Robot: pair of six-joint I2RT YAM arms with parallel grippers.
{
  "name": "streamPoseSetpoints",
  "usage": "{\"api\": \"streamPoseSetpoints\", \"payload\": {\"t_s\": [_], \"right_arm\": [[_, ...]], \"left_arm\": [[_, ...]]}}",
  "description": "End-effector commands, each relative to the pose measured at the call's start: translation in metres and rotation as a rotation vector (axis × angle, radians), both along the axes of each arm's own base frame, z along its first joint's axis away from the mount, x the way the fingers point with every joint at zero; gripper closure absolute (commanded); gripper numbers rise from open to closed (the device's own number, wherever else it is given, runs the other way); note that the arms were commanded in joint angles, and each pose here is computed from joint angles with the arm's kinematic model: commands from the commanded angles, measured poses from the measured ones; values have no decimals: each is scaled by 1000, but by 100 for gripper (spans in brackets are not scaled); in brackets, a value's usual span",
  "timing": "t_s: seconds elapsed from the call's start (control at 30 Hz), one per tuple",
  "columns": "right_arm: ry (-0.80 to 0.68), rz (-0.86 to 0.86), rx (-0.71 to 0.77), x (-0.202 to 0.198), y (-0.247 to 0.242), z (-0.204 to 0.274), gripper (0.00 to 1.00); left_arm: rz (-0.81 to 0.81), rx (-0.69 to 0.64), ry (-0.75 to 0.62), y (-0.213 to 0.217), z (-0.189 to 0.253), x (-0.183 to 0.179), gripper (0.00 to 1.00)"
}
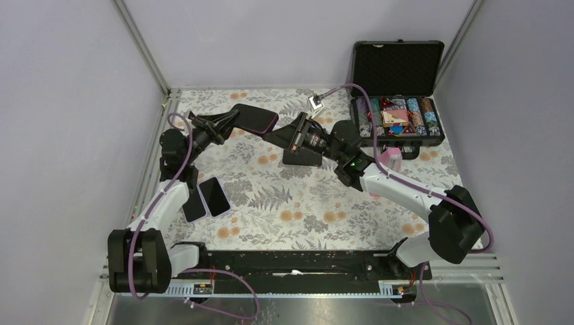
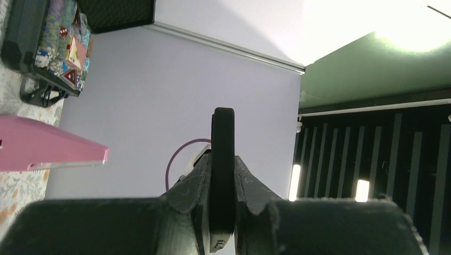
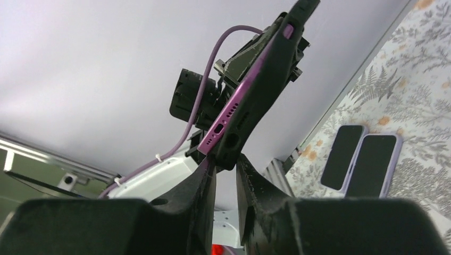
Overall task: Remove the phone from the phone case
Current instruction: Remove the phone case from the phone.
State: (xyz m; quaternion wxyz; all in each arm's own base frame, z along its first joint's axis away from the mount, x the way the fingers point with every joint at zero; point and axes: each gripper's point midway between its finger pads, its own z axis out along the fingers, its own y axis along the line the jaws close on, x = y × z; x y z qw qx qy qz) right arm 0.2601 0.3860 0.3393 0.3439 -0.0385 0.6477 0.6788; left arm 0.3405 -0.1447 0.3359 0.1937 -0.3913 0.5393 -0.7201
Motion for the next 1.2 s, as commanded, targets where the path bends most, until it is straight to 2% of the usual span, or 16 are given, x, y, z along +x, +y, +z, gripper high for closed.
{"api": "streamPoseSetpoints", "payload": {"t_s": [0.0,0.3,0.43,0.53,0.77,0.8,0.9,1.07,1.17], "right_arm": [[292,-35,-117,18,9,-60,94],[461,-99,-247,25,2,-101,89],[524,-75,-222,26,6,-108,83],[491,-45,-171,27,12,-94,73],[282,-49,114,45,-8,-19,29],[257,-50,148,46,-12,-10,26],[183,-44,232,47,-23,12,23],[162,-103,370,53,-50,19,23],[152,-81,318,53,-47,19,23]], "left_arm": [[-130,-244,-156,-1,105,-38,100],[-117,-248,-295,3,143,-46,100],[-113,-251,-365,4,159,-51,100],[-104,-220,-393,3,164,-53,100],[-96,-184,-430,1,169,-57,100],[-95,-179,-437,1,170,-57,100],[-89,-174,-442,1,169,-58,100],[-68,-160,-496,7,184,-65,100],[-78,-118,-512,4,188,-67,100]]}}
